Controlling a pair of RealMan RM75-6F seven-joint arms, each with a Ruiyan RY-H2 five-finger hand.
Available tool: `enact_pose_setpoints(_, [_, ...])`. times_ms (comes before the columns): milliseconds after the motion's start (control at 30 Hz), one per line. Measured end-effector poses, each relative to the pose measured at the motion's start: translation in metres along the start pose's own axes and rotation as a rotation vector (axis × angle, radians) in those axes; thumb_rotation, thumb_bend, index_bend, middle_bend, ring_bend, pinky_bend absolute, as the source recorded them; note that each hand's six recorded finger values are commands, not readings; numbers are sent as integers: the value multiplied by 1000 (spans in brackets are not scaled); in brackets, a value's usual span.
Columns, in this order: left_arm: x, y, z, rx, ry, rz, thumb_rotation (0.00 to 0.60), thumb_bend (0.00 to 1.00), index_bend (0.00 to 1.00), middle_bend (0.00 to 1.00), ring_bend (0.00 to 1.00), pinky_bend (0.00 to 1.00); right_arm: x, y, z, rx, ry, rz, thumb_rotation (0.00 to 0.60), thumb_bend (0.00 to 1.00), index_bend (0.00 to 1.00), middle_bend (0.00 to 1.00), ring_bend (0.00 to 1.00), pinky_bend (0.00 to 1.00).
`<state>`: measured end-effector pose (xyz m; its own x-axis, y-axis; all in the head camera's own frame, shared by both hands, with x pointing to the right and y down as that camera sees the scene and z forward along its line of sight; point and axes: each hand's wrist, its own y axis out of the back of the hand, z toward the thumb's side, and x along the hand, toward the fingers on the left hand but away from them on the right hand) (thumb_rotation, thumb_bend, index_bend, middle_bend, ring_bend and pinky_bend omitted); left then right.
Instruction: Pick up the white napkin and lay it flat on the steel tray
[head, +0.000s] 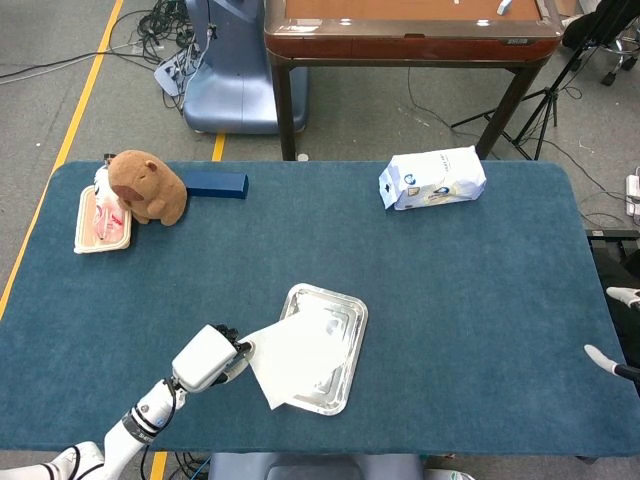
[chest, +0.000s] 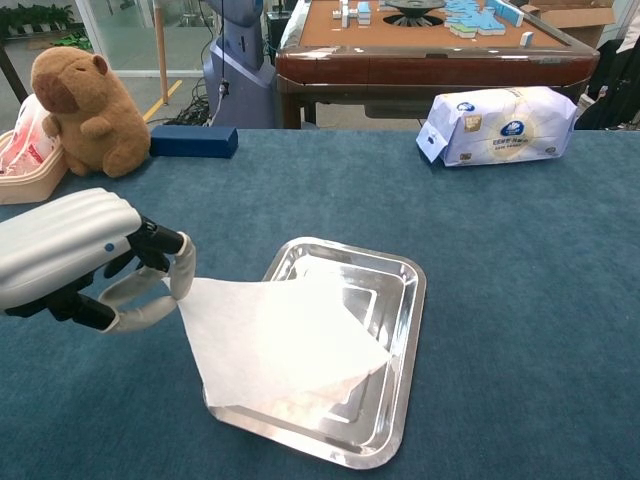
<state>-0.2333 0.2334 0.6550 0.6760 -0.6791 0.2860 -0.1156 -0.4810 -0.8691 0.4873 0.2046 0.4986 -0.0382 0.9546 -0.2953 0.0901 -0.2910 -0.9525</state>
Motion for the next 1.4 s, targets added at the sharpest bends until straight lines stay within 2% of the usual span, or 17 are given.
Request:
enact_pose_setpoints(500, [-3,-15,2,35,60,24,600,517,654,880,606,683,3,4,-6,-13,-12,-15,600,0,267,299,172,363])
enact_pose_setpoints(1200, [4,-29,10,63,112,6,600,548,657,881,606,685,3,7,-10,-31,-19,-24,600,0,267,299,172,363])
enact_pose_setpoints(1400, [2,-30,16,71,102,-9,600,554,649,874,603,685,3,7,-11,-31,-22,-24,600,0,267,299,172,363])
